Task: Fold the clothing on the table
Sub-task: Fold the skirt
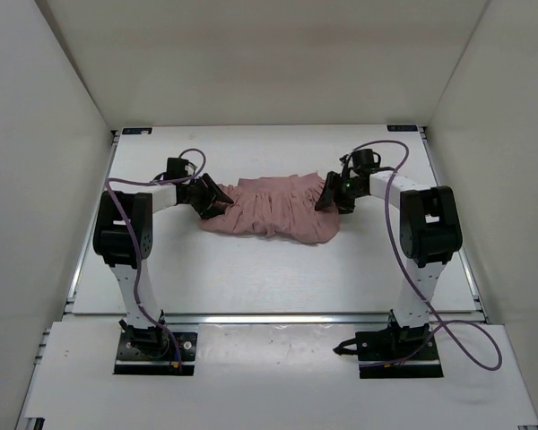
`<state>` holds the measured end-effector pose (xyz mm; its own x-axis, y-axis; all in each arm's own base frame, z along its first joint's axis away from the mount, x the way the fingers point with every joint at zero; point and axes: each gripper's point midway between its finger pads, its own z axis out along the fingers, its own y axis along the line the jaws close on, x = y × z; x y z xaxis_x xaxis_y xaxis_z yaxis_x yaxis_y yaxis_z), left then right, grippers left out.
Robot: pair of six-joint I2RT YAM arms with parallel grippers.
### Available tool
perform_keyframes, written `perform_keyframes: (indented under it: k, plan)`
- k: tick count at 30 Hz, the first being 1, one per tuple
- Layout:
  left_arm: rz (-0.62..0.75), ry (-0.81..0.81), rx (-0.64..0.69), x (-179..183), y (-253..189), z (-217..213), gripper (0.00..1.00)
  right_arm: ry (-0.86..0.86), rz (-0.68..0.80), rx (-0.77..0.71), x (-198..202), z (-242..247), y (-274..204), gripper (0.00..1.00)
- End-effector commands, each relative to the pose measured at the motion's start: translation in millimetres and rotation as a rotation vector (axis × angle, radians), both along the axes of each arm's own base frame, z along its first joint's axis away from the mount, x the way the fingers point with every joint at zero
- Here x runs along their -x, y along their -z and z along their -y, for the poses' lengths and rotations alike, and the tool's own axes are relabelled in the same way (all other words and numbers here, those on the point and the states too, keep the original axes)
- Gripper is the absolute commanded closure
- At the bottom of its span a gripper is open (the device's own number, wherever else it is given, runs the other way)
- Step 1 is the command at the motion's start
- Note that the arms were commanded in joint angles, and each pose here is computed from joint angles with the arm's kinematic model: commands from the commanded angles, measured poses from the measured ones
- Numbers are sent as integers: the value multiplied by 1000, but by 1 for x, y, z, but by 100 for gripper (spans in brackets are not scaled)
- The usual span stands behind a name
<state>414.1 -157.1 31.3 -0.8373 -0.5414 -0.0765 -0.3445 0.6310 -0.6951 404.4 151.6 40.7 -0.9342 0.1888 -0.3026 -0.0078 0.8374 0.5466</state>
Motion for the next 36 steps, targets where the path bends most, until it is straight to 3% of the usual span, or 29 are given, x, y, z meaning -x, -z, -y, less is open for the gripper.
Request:
perform_keyframes:
  k: [1,2,3,7,16,21,26,31,34,36]
  plan:
    - [-17,21,-69,4,11,-3,36,-28,-14,-13,3,-15,7,61]
    - [-35,23,-72,9,17,-3,36,-12,-22,-20,3,-12,9,84]
    - [-34,24,-72,9,17,-4,36,-4,-47,-34,10,-10,12,100]
    - [-63,65,-62,19,20,7,41,36,-58,-13,12,10,7,100]
    - [-13,164,25,57,-2,86,40,80,-28,89,3,63,-36,100]
    - [44,154,93,49,-31,113,36,29,28,176,-5,49,-66,100]
    - [130,56,150,31,-76,100,35,13,78,192,-14,30,-100,100]
    - [205,-5,198,21,-117,89,35,-18,85,198,-7,12,-103,100]
    - [246,16,284,18,-139,110,36,-27,77,196,-3,5,-97,100]
    - [200,41,305,21,-127,126,37,-33,92,187,-2,-1,-102,100]
